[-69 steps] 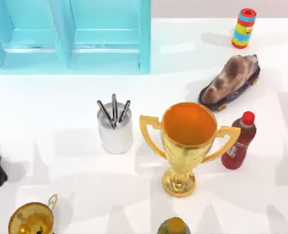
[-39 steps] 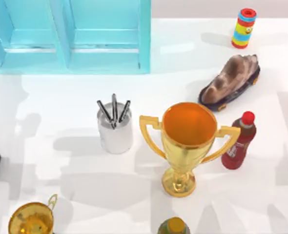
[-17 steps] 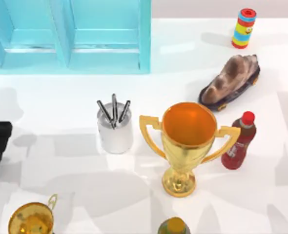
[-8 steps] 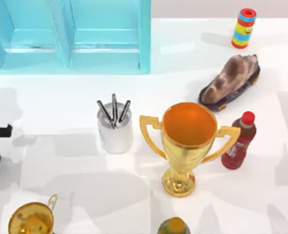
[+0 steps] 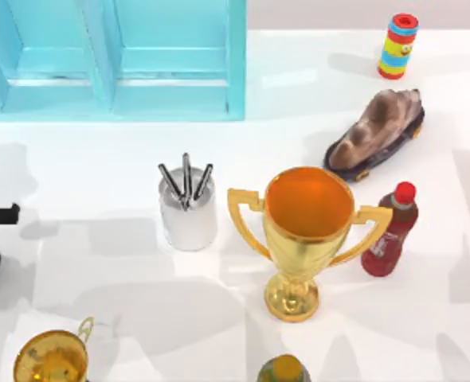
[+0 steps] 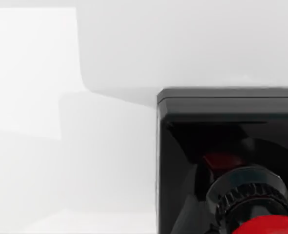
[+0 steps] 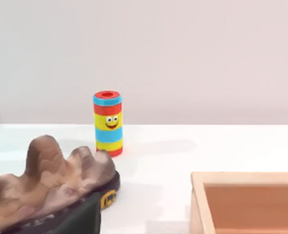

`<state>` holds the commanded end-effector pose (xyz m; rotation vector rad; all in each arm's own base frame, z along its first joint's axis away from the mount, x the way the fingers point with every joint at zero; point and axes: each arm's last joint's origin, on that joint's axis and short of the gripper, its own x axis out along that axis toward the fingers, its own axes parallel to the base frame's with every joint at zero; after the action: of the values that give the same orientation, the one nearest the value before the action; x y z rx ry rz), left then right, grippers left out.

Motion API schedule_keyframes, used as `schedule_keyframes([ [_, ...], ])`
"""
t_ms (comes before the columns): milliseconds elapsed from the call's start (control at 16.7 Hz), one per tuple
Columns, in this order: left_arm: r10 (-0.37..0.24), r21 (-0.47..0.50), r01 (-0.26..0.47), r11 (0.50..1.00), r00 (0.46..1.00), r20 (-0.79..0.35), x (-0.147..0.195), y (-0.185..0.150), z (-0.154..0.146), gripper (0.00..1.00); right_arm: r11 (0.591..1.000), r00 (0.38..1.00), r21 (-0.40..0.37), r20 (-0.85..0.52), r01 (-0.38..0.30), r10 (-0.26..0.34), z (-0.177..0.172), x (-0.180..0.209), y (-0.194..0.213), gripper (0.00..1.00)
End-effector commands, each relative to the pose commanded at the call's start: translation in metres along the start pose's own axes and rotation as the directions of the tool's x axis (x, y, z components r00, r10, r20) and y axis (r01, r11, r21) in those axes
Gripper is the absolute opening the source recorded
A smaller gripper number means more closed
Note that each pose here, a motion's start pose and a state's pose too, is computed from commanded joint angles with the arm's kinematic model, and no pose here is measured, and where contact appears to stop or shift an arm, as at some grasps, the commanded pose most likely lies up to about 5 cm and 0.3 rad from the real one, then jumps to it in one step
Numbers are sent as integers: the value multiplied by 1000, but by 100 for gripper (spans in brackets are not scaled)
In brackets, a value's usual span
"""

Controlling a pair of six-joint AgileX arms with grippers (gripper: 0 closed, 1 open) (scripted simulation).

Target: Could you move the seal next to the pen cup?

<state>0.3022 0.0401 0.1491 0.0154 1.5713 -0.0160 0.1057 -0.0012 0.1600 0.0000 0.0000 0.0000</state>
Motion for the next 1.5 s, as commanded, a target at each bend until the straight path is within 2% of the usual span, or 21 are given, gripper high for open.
schedule_keyframes([
  [180, 0, 3, 0, 1000, 1000, 1, -1, -1, 0, 0, 1000, 1000, 0, 0, 0, 0, 0, 0, 0, 100],
  [360, 1, 6, -1, 1000, 1000, 7, -18, -21, 10, 0, 1000, 1000, 0, 0, 0, 0, 0, 0, 0, 100],
  [600, 1, 9, -1, 1000, 1000, -4, -73, -75, 20, 0, 1000, 1000, 0, 0, 0, 0, 0, 0, 0, 100],
  [780, 4, 4, -4, 1000, 1000, -18, -113, -117, 11, 0, 1000, 1000, 0, 0, 0, 0, 0, 0, 0, 100],
  [960, 0, 2, 0, 1000, 1000, -1, -138, -139, 1, 0, 1000, 1000, 0, 0, 0, 0, 0, 0, 0, 100],
  [1260, 0, 1, 0, 1000, 1000, -2, -138, -140, 2, 0, 1000, 1000, 0, 0, 0, 0, 0, 0, 0, 100],
  [1500, 0, 9, 0, 1000, 1000, -1, -130, -153, 29, 0, 1000, 1000, 0, 0, 0, 0, 0, 0, 0, 100],
])
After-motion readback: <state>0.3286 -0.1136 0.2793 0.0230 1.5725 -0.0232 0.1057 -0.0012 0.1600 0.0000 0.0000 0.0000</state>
